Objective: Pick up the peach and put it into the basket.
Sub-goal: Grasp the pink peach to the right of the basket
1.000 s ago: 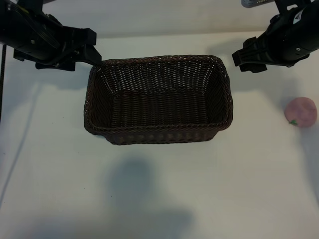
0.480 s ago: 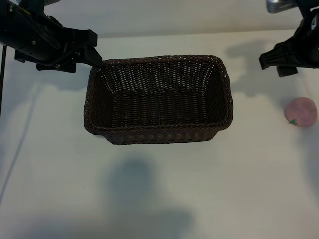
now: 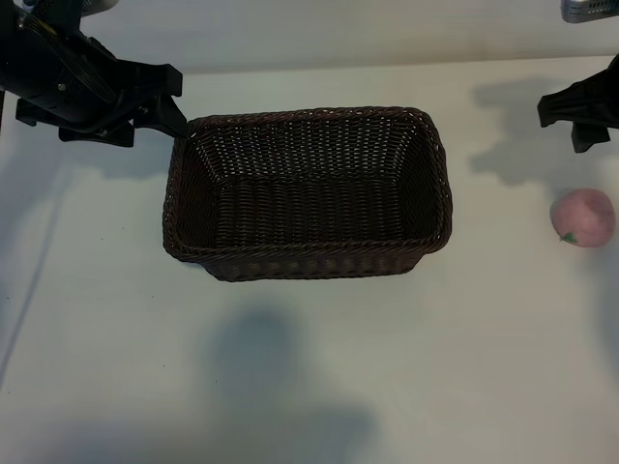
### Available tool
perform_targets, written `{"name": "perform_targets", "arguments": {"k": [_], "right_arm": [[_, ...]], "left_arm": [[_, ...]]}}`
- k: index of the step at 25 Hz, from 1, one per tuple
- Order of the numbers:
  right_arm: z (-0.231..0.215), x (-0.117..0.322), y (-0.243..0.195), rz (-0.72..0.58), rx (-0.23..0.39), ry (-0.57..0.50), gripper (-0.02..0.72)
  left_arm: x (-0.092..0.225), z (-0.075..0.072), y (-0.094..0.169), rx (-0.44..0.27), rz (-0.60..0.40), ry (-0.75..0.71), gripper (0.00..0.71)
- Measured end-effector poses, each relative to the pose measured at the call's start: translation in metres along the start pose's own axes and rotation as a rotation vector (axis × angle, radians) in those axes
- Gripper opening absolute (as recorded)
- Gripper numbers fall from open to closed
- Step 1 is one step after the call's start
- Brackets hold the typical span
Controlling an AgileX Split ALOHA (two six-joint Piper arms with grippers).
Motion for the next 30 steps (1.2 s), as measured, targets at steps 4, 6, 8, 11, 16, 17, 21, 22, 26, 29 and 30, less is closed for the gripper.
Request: {"name": "perform_targets", "arguments": {"k": [4,6,8,11,16,17,21,22,26,29,30], "right_arm": [[-0.003,0.007,-0.018,0.035,-0.003,-0.009,0.586],[-0.002,0.011,-0.031,0.047,-0.006,-0.010,0.586],[-0.002,0.013,-0.040,0.033,-0.014,-0.021,0.586],[-0.002,0.013,-0.050,0.002,-0.018,-0.045,0.586],[-0.001,0.014,-0.069,0.022,-0.022,-0.063,0.580],[-0.001,0.014,-0.075,0.034,-0.021,-0.060,0.579],[0.000,0.017,-0.095,0.070,-0.010,-0.054,0.578],[0.000,0.018,-0.100,0.076,-0.003,-0.053,0.578],[-0.004,0.019,-0.117,0.092,0.039,-0.053,0.578],[-0.006,0.019,-0.125,0.096,0.059,-0.048,0.577],[-0.006,0.020,-0.128,0.100,0.062,-0.046,0.575]], "left_arm": [[0.000,0.000,0.000,0.001,0.000,-0.010,0.570],[0.000,0.000,0.000,0.001,0.000,-0.012,0.570],[0.000,0.000,0.000,0.001,0.000,-0.013,0.570],[0.000,0.000,0.000,0.001,0.000,-0.013,0.570],[0.000,0.000,0.000,0.001,0.000,-0.013,0.570],[0.000,0.000,0.000,0.001,0.000,-0.014,0.570],[0.000,0.000,0.000,0.001,0.000,-0.016,0.570],[0.000,0.000,0.000,0.001,0.000,-0.016,0.570],[0.000,0.000,0.000,0.001,0.000,-0.016,0.570],[0.000,0.000,0.000,0.001,0.000,-0.016,0.570],[0.000,0.000,0.000,0.001,0.000,-0.016,0.570]]}}
Point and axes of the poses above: a point on each arm's last joint axis where the gripper is mounted, y pointing back along that axis away from the gripper, z along the wrist's bending axis when the last joint is at zero, x = y × z, the point moved 4 cm from there along -y, pointing out along that axis toward the gripper, and after that the axes turned 10 degrees about y, right-handed, at the moved point
